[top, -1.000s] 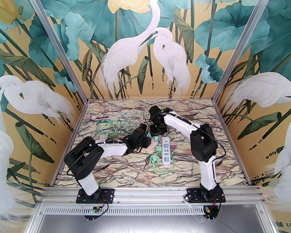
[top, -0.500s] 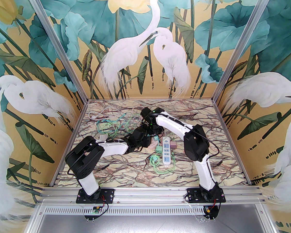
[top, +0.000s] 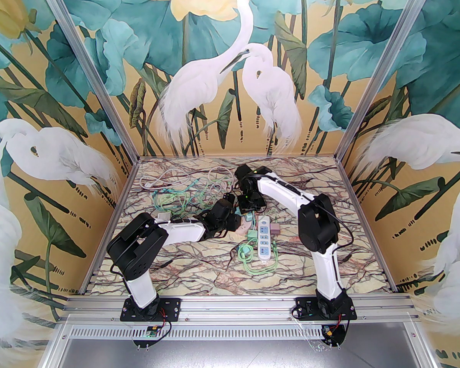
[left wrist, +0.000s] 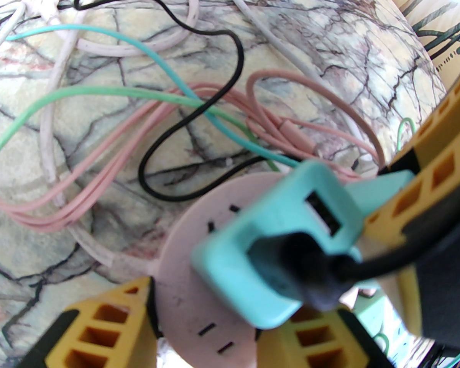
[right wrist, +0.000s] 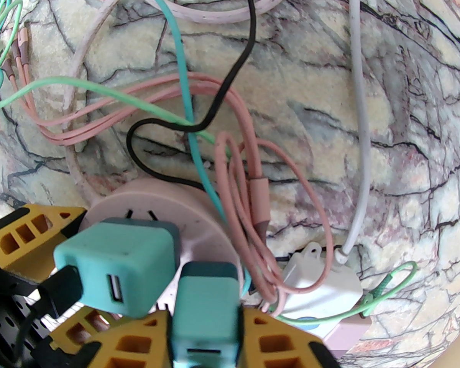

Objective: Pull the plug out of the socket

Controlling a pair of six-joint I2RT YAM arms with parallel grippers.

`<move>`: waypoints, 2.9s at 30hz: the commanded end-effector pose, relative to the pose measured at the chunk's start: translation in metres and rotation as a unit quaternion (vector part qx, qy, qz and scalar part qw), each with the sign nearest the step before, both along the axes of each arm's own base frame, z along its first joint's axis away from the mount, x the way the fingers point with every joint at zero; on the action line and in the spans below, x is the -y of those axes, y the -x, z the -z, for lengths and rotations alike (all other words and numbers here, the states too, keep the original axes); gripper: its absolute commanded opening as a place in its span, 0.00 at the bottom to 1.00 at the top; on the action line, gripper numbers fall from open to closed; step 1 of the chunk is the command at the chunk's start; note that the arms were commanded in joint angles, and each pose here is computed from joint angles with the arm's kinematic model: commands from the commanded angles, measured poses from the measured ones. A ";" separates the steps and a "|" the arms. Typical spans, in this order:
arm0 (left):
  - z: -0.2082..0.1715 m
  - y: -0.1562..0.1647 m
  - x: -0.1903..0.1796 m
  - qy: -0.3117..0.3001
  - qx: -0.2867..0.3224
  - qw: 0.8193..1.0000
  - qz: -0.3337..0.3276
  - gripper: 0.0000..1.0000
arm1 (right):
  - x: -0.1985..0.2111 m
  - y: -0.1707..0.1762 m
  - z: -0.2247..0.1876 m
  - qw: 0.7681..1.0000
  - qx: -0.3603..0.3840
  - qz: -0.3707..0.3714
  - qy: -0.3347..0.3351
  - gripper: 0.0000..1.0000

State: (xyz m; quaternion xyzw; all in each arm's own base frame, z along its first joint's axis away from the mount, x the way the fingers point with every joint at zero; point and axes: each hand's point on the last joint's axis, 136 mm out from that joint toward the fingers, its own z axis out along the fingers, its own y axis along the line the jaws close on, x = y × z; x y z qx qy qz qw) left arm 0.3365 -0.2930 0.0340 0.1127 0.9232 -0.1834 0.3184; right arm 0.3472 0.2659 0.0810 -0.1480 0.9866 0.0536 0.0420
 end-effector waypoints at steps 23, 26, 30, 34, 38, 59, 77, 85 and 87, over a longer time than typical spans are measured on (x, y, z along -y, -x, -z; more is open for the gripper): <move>0.098 0.072 -0.045 -0.117 -0.173 0.978 0.010 0.41 | -0.017 0.019 -0.045 0.999 -0.004 -0.004 -0.053 0.20; 0.098 0.072 -0.045 -0.116 -0.174 0.978 0.009 0.41 | -0.009 0.016 -0.051 0.999 0.007 -0.001 -0.043 0.20; 0.098 0.071 -0.045 -0.117 -0.173 0.978 0.008 0.41 | 0.006 0.008 -0.064 0.999 0.029 0.015 -0.039 0.20; 0.094 0.071 -0.044 -0.113 -0.171 0.979 0.010 0.40 | 0.029 -0.004 -0.076 0.996 0.055 0.048 -0.047 0.21; 0.085 0.070 -0.045 -0.112 -0.165 0.980 0.008 0.41 | 0.053 -0.020 -0.084 0.990 0.083 0.092 -0.073 0.22; -0.126 0.048 -0.019 0.080 0.000 0.997 0.002 1.00 | 0.103 -0.099 -0.037 0.952 0.112 0.213 -0.190 0.26; -0.128 0.086 -0.058 0.108 0.006 0.994 -0.024 1.00 | 0.093 -0.157 0.020 0.938 0.091 0.232 -0.241 0.49; -0.109 0.083 -0.059 0.088 -0.002 0.996 -0.024 1.00 | 0.113 -0.140 -0.016 0.940 0.150 0.221 -0.210 0.72; -0.108 0.078 -0.056 0.076 0.010 0.997 -0.011 1.00 | 0.118 -0.132 -0.027 0.939 0.165 0.221 -0.204 0.73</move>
